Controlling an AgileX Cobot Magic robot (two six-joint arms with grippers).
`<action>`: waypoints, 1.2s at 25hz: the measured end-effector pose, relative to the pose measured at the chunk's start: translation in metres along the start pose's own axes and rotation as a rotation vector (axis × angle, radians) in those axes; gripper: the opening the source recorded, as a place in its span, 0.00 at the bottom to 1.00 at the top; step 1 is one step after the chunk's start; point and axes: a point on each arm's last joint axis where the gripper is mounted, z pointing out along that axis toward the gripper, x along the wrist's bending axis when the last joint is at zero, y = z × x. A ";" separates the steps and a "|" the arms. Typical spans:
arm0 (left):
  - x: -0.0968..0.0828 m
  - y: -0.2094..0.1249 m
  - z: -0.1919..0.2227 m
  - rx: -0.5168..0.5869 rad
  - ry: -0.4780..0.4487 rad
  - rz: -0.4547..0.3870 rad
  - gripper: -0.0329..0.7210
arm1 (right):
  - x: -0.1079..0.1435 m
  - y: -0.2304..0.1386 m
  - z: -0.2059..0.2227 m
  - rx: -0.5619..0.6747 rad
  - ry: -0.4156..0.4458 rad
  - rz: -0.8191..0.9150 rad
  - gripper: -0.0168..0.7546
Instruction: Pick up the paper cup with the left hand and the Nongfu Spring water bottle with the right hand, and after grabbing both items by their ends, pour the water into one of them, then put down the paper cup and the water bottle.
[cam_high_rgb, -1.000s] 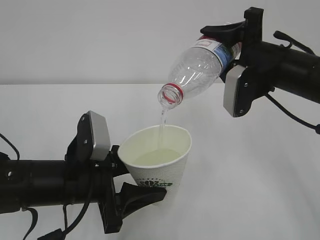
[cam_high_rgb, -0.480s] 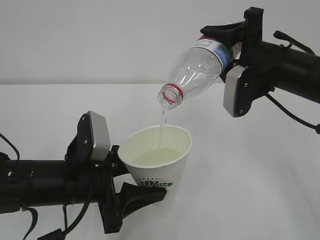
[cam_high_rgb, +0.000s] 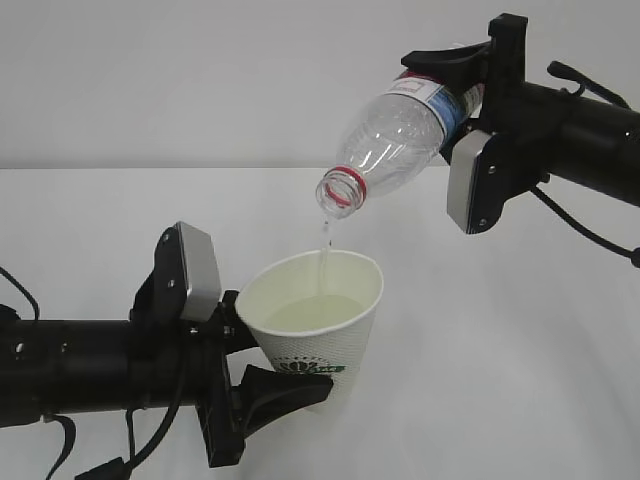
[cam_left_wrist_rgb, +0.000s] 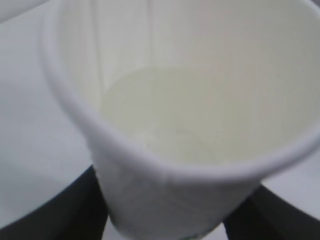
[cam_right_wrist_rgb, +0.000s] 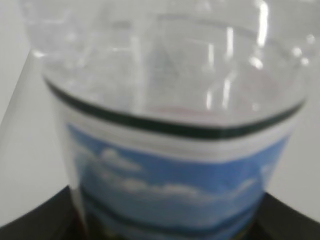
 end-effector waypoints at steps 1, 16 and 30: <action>0.000 0.000 0.000 0.000 0.000 0.000 0.67 | 0.000 0.000 0.000 0.000 0.000 -0.002 0.59; 0.000 0.000 0.000 0.002 0.001 -0.001 0.67 | 0.000 0.000 0.000 0.000 0.000 -0.022 0.59; 0.000 0.000 0.000 0.004 0.001 -0.001 0.67 | 0.000 0.000 0.000 0.002 -0.001 -0.020 0.59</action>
